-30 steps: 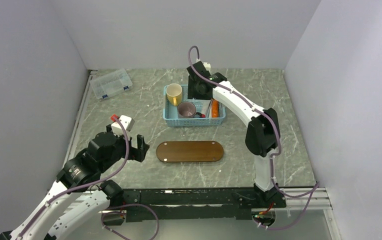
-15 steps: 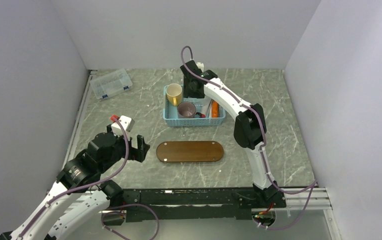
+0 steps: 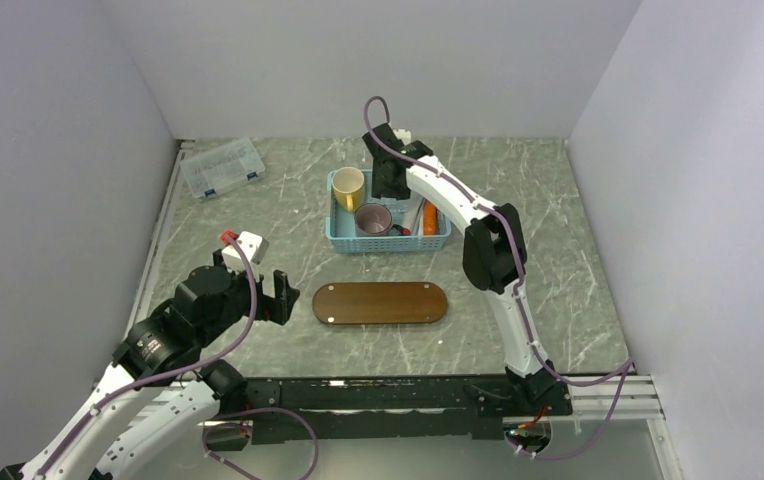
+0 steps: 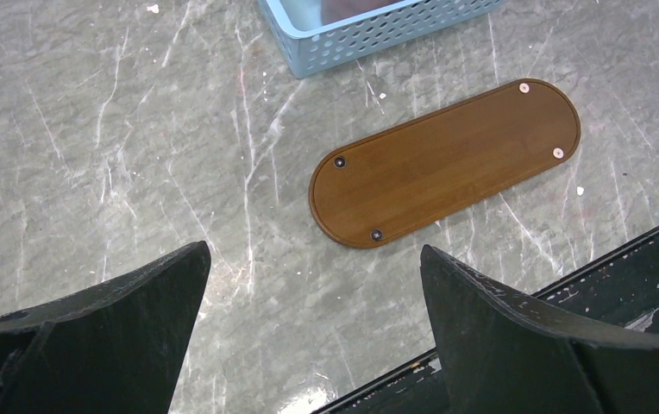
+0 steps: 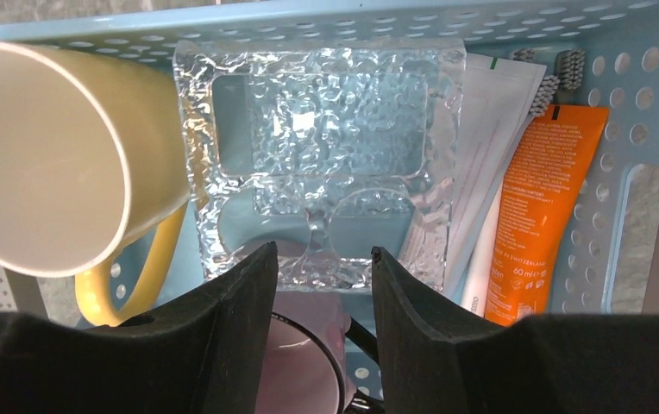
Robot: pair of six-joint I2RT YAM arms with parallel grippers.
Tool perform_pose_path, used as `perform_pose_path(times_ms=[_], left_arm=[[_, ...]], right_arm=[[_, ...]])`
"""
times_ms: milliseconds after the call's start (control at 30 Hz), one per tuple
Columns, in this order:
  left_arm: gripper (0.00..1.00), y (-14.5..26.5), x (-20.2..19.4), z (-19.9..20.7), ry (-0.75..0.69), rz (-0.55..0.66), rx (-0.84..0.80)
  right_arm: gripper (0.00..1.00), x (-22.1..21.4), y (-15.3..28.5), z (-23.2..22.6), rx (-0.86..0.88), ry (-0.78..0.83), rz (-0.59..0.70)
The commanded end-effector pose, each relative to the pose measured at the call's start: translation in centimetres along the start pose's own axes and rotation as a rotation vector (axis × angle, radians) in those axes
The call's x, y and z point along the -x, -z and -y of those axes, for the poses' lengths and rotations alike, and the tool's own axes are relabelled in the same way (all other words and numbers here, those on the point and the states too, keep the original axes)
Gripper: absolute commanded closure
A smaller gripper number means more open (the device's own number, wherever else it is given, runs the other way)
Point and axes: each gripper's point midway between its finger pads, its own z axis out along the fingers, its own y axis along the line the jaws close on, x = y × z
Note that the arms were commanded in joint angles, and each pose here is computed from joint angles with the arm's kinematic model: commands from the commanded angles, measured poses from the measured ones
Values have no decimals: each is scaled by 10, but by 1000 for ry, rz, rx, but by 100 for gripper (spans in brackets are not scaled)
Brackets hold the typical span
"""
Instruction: Prepare toiletry sets of a toothbrush and toothpaste on the tray
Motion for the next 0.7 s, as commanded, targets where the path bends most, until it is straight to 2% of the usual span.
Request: perform_pose_path(times_ms=[0, 333, 667], left_arm=[[1, 1, 8, 4, -6, 34, -24], [1, 0, 8, 4, -8, 30, -22], [1, -1, 8, 3, -9, 27, -17]], right_arm=[[53, 22, 4, -1, 3, -44, 53], [54, 26, -8, -4, 27, -78, 47], [68, 23, -13, -4, 24, -69, 35]])
